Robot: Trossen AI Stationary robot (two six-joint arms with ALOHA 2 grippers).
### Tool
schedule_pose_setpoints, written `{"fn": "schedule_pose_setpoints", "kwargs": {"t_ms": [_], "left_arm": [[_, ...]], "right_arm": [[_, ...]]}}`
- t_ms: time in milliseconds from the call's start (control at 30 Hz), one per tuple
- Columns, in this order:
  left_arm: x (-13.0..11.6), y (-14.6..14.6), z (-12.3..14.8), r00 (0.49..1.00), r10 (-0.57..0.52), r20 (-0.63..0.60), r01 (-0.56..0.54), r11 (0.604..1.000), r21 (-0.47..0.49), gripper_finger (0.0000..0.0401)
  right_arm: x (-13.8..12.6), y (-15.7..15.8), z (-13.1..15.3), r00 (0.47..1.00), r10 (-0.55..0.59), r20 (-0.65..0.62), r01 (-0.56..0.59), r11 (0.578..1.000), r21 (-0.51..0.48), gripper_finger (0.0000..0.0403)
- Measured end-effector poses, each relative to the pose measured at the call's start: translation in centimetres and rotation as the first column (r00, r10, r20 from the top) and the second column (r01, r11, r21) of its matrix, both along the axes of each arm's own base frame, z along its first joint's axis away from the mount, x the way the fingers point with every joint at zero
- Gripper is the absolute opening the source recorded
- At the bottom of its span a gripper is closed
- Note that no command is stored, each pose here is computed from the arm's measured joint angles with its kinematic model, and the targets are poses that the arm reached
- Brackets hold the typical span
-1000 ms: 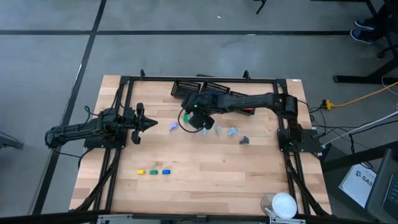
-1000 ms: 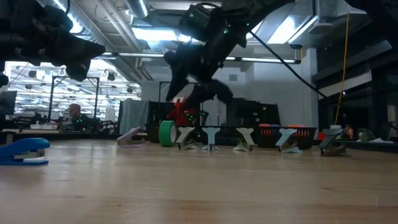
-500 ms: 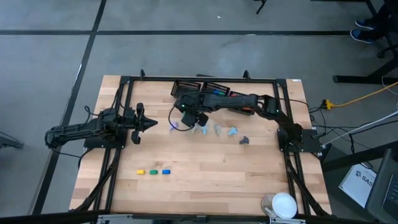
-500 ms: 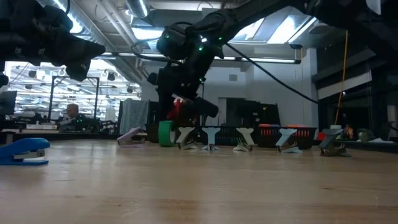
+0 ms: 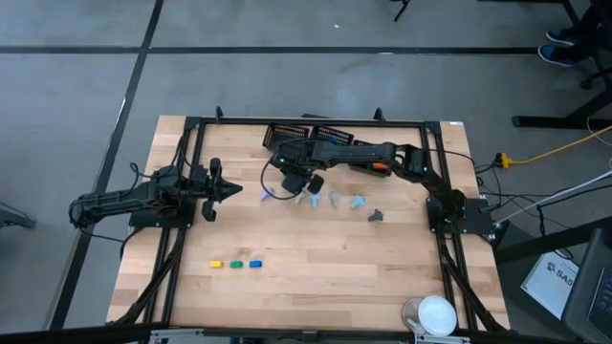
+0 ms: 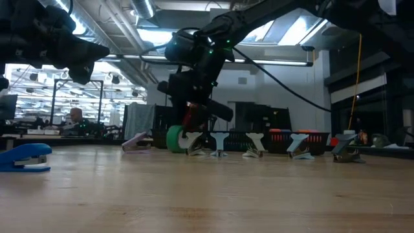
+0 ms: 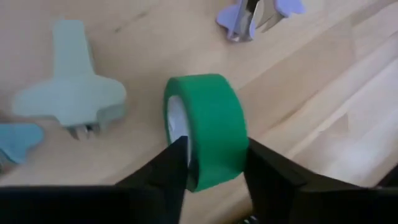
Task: Pick and place Stapler, Stapler remover, tape
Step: Put the green tape into the right black bin
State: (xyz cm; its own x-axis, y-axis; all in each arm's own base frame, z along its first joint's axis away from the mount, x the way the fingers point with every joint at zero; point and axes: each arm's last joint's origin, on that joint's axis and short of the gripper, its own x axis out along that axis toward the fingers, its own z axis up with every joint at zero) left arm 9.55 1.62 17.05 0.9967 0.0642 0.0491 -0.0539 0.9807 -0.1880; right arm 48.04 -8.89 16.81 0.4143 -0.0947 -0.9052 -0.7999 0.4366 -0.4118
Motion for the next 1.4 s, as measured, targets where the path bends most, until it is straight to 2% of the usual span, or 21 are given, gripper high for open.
{"fn": "schedule_pose_setpoints", "kwargs": {"t_ms": [100,300,500,667,900,1233,1400], "left_arm": [[0.0,0.0,0.0,1.000,0.000,0.000,0.000,1.000,0.000,0.0007],[0.0,0.0,0.0,1.000,0.000,0.000,0.000,1.000,0.000,0.0007],[0.0,0.0,0.0,1.000,0.000,0.000,0.000,1.000,0.000,0.0008],[0.0,0.0,0.0,1.000,0.000,0.000,0.000,1.000,0.000,0.0008],[0.0,0.0,0.0,1.000,0.000,0.000,0.000,1.000,0.000,0.0005],[0.0,0.0,0.0,1.000,0.000,0.000,0.000,1.000,0.000,0.0006],[0.0,0.0,0.0,1.000,-0.001,0.000,0.001,1.000,0.000,0.0007]], "right_arm": [[0.0,0.0,0.0,0.999,-0.036,0.005,0.036,0.999,0.033,0.0100],[-0.1,0.0,0.3,0.993,-0.116,-0.008,0.116,0.991,0.072,0.0100],[-0.3,-0.7,4.4,0.971,-0.238,-0.040,0.240,0.940,0.243,0.0100],[-0.8,-2.4,7.9,0.948,-0.317,-0.036,0.312,0.901,0.302,0.0100],[-2.5,-4.0,9.8,0.903,-0.409,-0.131,0.429,0.844,0.321,0.0100],[-3.9,-2.8,11.5,0.903,-0.398,-0.160,0.429,0.849,0.310,0.0100],[-4.3,-1.7,11.8,0.890,-0.405,-0.209,0.453,0.835,0.312,0.0100]]}}
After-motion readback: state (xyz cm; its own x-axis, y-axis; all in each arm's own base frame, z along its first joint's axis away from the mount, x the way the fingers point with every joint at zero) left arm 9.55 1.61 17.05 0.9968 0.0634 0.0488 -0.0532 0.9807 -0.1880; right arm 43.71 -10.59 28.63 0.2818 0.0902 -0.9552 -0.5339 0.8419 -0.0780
